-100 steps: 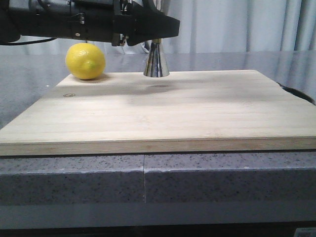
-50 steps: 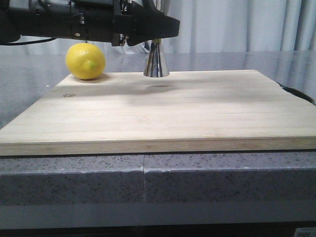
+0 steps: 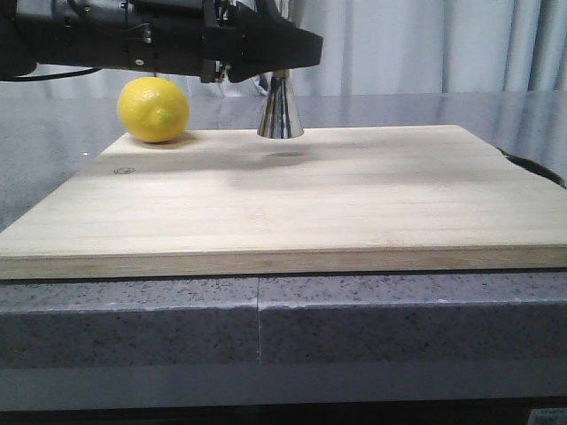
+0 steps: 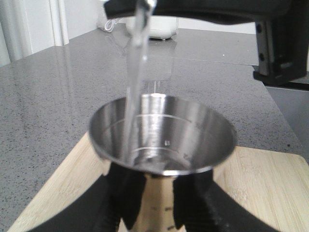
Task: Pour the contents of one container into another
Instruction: 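Tilt the beaker with the right gripper, pouring liquid into the jigger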
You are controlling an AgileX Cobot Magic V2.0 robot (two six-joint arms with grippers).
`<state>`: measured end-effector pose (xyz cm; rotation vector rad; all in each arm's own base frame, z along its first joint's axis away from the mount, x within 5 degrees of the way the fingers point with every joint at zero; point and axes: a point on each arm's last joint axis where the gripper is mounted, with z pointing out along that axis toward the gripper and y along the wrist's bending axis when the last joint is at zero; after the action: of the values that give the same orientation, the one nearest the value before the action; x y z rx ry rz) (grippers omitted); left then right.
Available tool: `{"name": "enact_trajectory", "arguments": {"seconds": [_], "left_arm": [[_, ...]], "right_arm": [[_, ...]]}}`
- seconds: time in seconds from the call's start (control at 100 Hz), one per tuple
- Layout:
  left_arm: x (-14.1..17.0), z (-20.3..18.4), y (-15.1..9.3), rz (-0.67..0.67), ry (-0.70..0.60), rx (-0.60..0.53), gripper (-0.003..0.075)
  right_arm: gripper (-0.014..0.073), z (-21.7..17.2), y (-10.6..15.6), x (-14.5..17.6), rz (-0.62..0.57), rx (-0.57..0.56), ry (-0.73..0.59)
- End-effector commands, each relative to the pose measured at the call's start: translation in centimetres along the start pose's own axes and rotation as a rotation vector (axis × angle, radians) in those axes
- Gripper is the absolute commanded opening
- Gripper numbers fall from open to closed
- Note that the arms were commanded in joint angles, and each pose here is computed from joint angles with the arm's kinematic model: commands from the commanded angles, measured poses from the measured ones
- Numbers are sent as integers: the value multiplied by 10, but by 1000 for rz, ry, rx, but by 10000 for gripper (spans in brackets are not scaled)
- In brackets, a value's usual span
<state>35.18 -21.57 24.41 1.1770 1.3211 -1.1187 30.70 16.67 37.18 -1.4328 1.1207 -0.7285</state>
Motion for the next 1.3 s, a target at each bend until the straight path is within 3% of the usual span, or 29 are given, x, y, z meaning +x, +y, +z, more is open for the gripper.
{"name": "enact_trajectory", "arguments": {"seconds": [0.0,1.29], "left_arm": [[-39,-2,-10,36,-162,57,237],[-39,-2,-10,36,-162,57,237]], "right_arm": [[277,-12,-23,-4,-29,75,-31],[277,-13,-24,-4,-171,93,-25]]}}
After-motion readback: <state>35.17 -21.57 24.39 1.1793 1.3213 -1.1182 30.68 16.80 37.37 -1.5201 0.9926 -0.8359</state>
